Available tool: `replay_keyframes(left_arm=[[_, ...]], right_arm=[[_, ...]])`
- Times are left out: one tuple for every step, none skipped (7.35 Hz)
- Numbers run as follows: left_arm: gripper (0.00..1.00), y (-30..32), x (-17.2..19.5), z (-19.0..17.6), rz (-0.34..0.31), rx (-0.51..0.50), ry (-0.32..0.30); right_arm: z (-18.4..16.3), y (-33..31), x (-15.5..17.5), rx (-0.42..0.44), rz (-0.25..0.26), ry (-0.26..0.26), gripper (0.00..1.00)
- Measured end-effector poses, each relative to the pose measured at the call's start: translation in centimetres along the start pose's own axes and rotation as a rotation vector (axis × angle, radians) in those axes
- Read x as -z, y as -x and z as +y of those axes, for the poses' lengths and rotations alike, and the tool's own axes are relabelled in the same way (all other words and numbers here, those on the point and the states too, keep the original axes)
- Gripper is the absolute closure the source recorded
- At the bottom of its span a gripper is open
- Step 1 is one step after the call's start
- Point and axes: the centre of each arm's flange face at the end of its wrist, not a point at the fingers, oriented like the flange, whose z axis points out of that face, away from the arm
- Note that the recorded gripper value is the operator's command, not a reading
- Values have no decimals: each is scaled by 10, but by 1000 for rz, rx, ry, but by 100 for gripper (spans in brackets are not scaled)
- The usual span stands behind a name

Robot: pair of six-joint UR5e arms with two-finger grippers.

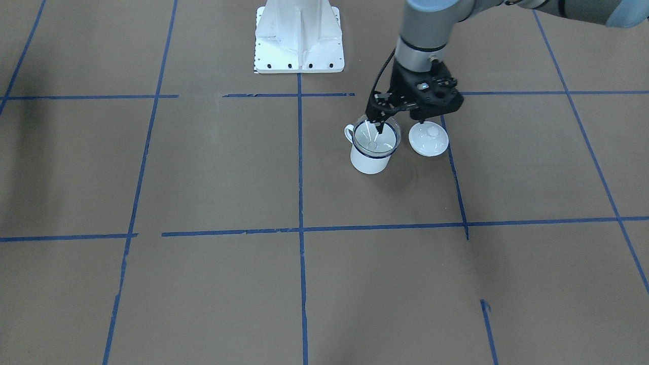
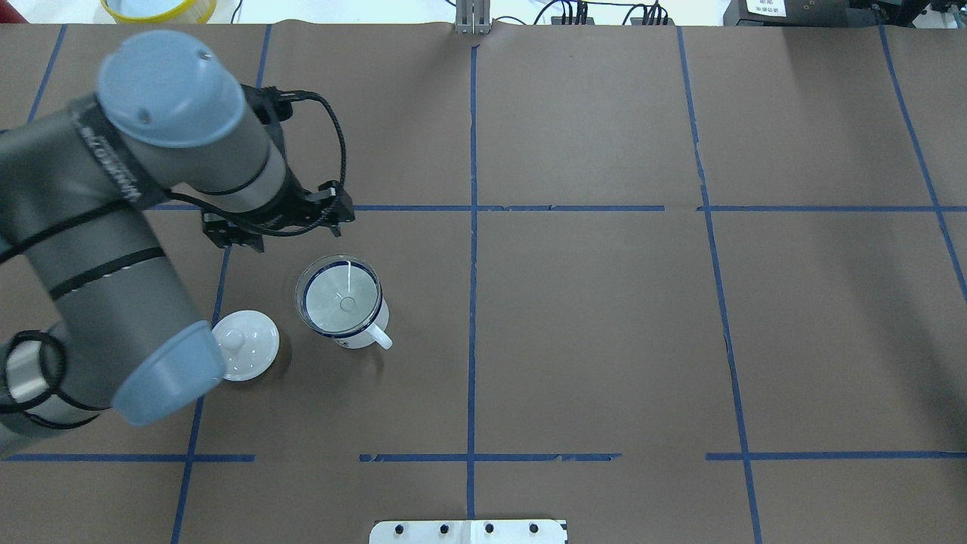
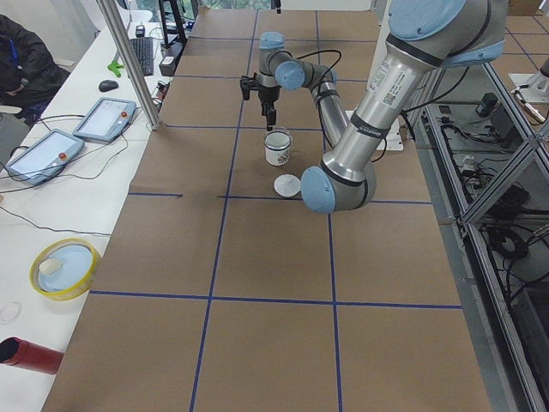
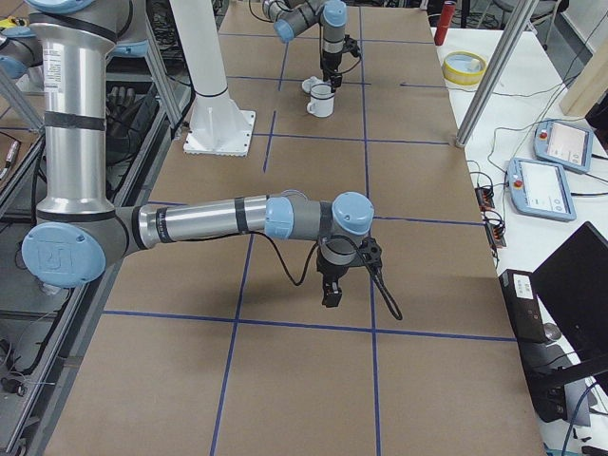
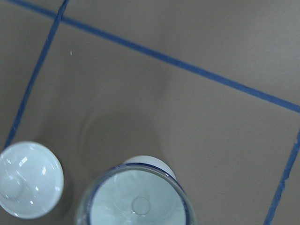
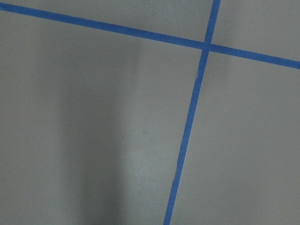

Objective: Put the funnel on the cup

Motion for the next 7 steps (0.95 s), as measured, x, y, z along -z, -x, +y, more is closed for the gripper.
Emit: replay_keyframes(left_arm=[[0, 55, 12, -24, -2, -108, -19], [0, 119, 25, -53, -17, -215, -18], [0, 192, 39, -79, -39, -312, -12], [0, 269, 52, -98, -68, -391, -6], [0, 350, 62, -110, -104, -447, 5], [0, 424, 66, -117, -131, -481, 26], [0, 488, 63, -116, -142, -497, 57]], right_arm=[[0, 0, 0, 0, 0, 0, 0], [0, 0, 0, -1, 0, 1, 0], [0, 0, 0, 0, 0, 0, 0], [0, 0, 0, 0, 0, 0, 0], [0, 0, 0, 0, 0, 0, 0], [0, 0, 0, 0, 0, 0, 0], [0, 0, 0, 0, 0, 0, 0]])
